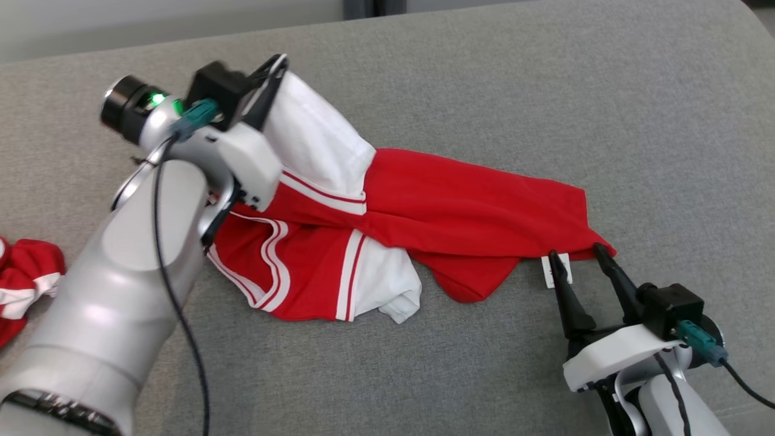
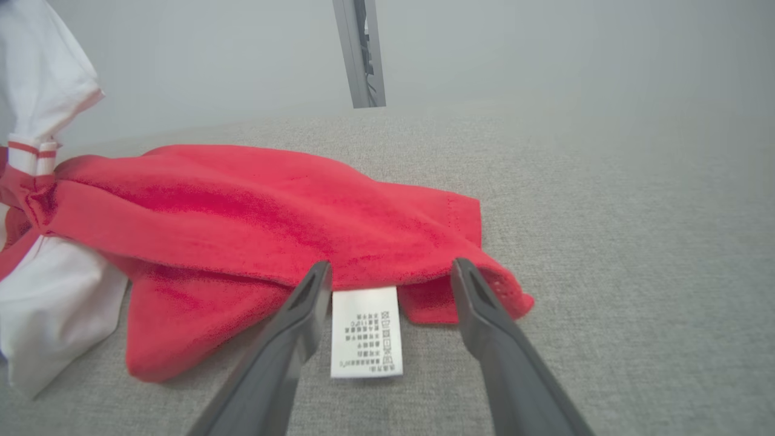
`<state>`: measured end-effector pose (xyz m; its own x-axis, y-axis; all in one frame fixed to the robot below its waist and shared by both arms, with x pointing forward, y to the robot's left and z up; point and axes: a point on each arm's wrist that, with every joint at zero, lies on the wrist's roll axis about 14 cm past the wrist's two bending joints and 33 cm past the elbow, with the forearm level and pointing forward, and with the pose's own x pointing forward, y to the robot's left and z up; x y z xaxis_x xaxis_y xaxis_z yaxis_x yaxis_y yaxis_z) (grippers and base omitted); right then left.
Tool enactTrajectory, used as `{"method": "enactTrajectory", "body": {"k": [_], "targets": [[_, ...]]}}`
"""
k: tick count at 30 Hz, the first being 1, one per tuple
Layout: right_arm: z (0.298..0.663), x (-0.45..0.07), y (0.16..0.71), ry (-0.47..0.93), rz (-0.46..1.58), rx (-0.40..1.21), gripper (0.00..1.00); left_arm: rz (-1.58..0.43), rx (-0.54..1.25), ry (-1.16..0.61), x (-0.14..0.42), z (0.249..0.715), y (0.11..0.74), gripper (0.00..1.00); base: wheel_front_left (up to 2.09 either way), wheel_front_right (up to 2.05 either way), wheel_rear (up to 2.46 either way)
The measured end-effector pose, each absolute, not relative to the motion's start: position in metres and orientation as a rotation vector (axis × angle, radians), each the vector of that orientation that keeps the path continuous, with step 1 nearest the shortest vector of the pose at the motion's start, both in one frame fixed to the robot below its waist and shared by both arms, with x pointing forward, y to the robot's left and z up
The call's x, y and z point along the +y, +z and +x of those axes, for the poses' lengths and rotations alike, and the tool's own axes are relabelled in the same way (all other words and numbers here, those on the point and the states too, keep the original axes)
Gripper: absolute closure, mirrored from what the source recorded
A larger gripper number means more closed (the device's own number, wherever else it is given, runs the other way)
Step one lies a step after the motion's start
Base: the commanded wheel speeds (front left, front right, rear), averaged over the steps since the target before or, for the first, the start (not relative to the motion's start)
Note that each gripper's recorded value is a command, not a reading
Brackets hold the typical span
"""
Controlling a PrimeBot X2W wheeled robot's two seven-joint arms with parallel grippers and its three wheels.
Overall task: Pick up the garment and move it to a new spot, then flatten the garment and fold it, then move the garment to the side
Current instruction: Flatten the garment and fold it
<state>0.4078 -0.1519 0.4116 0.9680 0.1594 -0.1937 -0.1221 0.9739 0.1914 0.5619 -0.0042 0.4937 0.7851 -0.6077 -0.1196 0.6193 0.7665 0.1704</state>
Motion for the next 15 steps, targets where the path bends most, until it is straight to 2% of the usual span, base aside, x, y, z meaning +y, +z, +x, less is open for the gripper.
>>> {"method": "enactTrajectory", "body": {"k": [9, 15], "targets": [[0.411, -0.164, 0.424, 0.13, 0.178, 0.171, 0.0, 0.112, -0.111, -0.527, 0.061, 0.526, 0.531, 1.0, 0.0, 0.0, 0.0], [0.406, -0.177, 0.42, 0.083, 0.206, 0.183, 0.0, 0.096, -0.142, -0.44, 0.09, 0.504, 0.533, 1.0, 0.0, 0.0, 0.0]]}}
